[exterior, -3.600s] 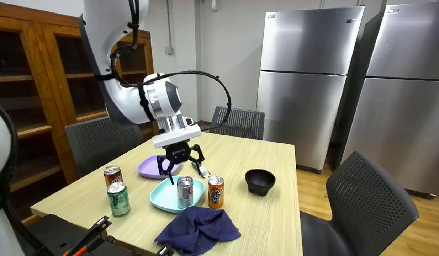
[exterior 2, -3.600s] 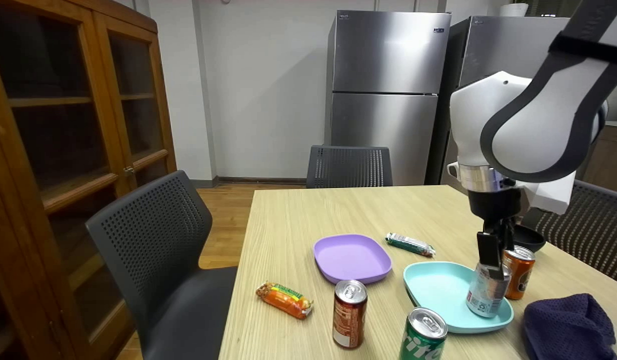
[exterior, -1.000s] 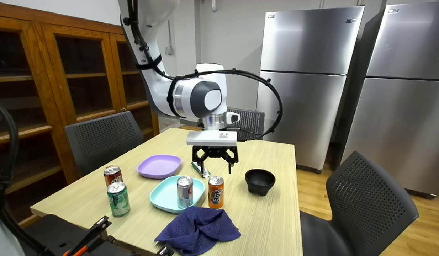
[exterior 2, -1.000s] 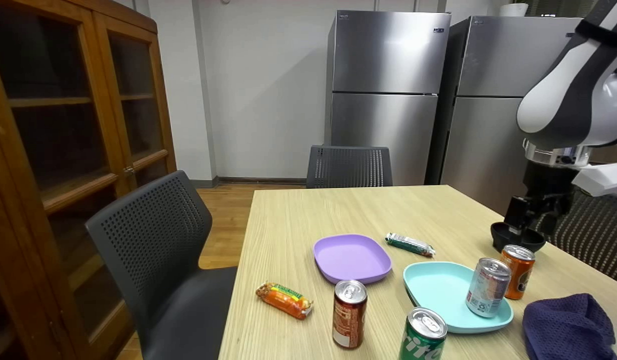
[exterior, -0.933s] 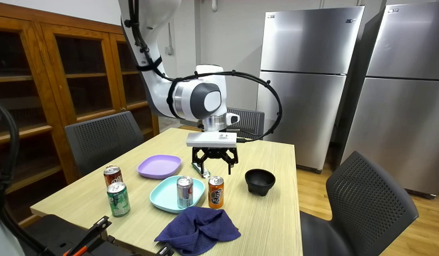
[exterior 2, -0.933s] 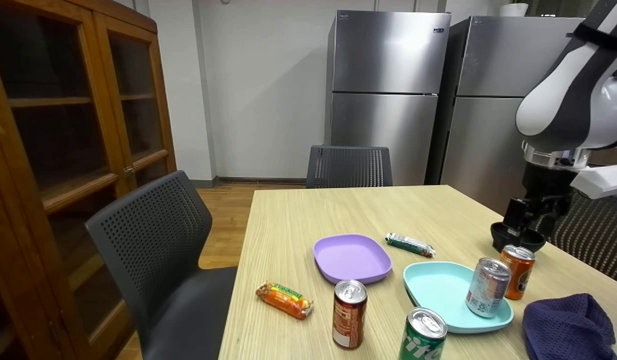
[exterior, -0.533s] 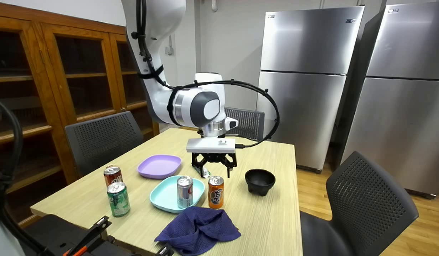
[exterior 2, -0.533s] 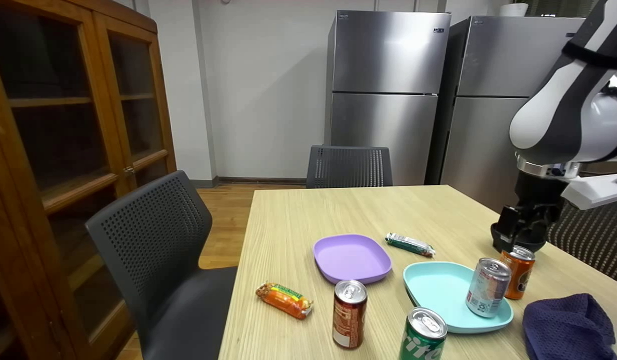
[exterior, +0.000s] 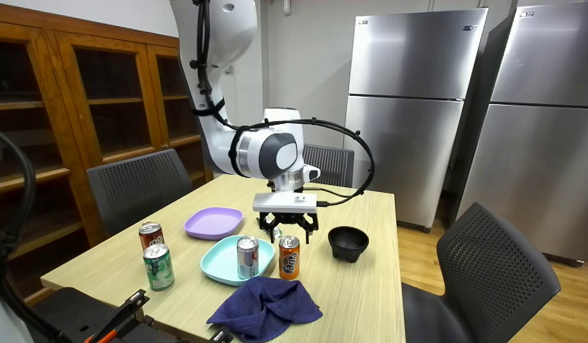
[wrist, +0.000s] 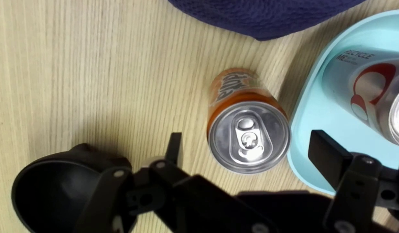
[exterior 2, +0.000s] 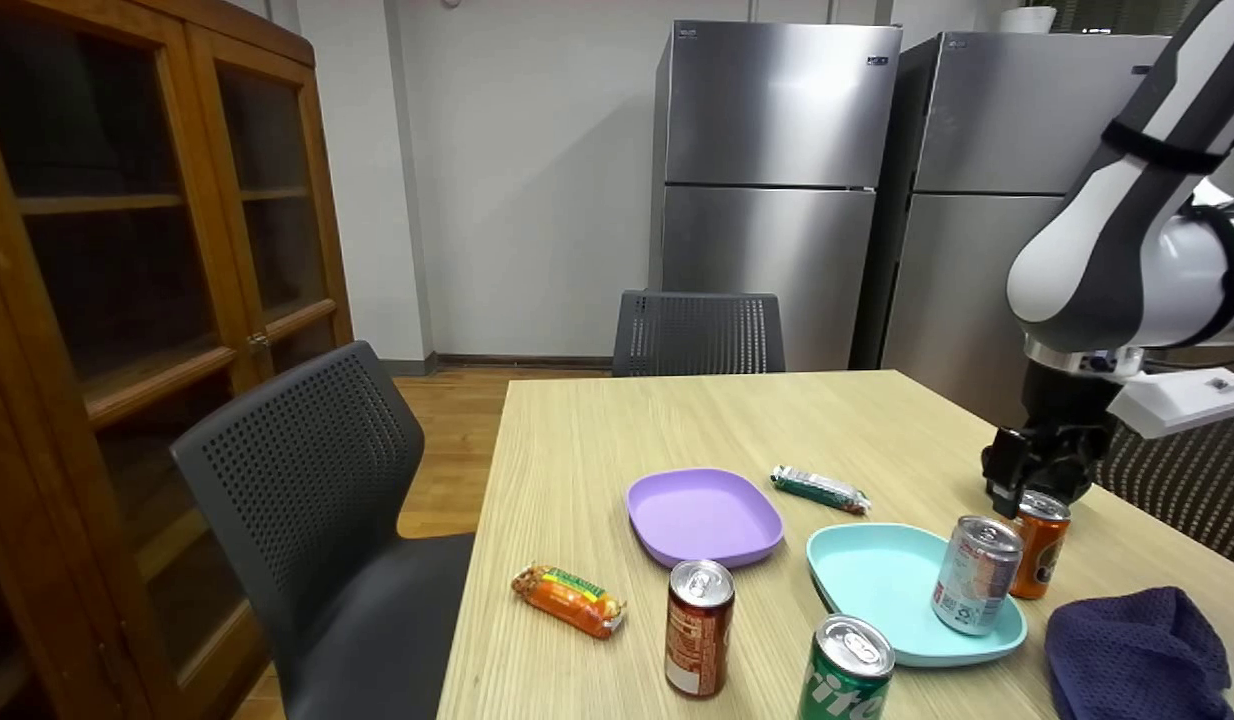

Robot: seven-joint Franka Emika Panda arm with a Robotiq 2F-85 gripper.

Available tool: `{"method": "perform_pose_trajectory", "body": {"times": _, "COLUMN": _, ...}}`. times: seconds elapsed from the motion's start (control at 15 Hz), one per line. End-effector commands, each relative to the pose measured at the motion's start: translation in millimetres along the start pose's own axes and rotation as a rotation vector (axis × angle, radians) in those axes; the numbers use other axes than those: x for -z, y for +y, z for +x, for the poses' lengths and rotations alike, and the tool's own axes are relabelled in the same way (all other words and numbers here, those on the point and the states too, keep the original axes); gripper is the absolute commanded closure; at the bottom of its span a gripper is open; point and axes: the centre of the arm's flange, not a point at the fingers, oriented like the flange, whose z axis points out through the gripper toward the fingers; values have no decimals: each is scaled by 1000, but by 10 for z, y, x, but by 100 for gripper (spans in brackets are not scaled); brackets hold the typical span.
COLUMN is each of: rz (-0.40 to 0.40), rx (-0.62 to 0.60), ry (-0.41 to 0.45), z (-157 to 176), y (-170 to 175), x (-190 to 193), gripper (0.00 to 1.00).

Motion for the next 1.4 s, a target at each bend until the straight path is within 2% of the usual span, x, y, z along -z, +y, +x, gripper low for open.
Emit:
{"method": "perform_pose_trajectory", "body": {"times": 0.0, "rz": 2, "rx": -13, "ry": 1, "z": 69, "y": 39, "x": -112, "gripper": 0}}
{"method": "perform_pose_trajectory", "body": {"times": 1.2, "rz": 3, "rx": -26, "ry": -23, "z": 24, "y": 77, "x": -209, "gripper": 0}}
{"method": "perform_pose_trajectory", "body": {"times": 1.27, "rz": 2, "rx": -23, "ry": -22, "z": 29, "y": 74, "x": -207, "gripper": 25}}
{"method": "perform_pose_trajectory", "body": {"times": 1.33, "rz": 0, "rx": -20, "ry": -22, "z": 34, "y": 71, "x": -206, "gripper": 26}}
